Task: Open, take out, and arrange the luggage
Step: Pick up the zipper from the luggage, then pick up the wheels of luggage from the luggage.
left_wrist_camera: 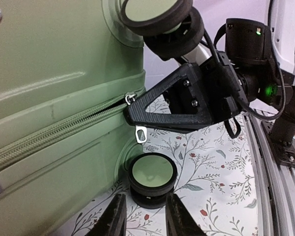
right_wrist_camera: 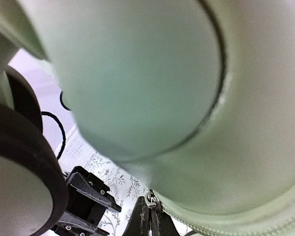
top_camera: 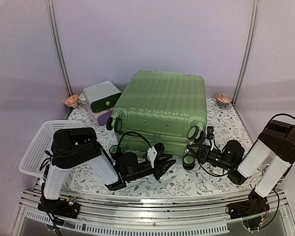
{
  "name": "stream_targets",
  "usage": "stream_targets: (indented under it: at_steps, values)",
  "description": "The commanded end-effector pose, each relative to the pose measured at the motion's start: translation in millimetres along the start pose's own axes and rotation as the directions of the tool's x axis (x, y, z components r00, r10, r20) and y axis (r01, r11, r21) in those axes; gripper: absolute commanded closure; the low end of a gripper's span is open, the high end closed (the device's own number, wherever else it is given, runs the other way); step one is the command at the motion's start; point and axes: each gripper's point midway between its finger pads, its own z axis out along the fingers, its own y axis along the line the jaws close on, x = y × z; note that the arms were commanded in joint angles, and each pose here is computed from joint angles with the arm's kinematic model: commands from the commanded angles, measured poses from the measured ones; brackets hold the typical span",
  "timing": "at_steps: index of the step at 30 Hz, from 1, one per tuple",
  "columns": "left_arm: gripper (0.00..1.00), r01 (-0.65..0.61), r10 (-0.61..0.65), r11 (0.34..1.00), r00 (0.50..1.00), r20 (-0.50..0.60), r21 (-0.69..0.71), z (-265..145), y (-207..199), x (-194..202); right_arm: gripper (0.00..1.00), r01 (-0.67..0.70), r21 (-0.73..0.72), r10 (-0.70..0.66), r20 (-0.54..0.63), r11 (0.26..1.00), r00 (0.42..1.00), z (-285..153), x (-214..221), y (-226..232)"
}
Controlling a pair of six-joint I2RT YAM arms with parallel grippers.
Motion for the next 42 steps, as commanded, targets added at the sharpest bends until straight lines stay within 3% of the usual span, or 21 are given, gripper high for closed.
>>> stream_targets:
  at_steps: [1,13,18,28,34,42]
  values:
    - [0.7,0.022,-0.02,0.999,0.999,0.043,-0.035,-3,12,-15,0.98,0.048,0.101,-0.056,0.069,0.994,0.996,-14,-18,-8]
    - [0.71,0.045,-0.043,0.999,0.998,0.047,-0.028,-1,17,-13,0.98,0.144,0.35,-0.144,-0.028,0.926,0.989,-58,-18,-41]
    - [0.7,0.045,-0.044,0.999,0.998,0.047,-0.029,-1,17,-14,0.97,0.175,0.382,-0.158,-0.077,0.907,0.984,-66,-24,-53]
    - [0.7,0.064,-0.055,0.989,0.996,0.075,-0.129,-14,38,-30,0.96,0.165,0.341,-0.12,-0.149,0.925,0.982,-54,-13,-52]
    - [0.71,0.092,-0.081,0.985,0.994,0.077,-0.147,-15,47,-30,0.87,0.102,0.109,-0.078,-0.21,0.989,0.975,-38,6,-18]
    - [0.71,0.091,-0.08,0.987,0.993,0.083,-0.13,-13,44,-31,0.84,0.072,0.181,-0.053,-0.111,0.981,0.992,-48,-5,-27]
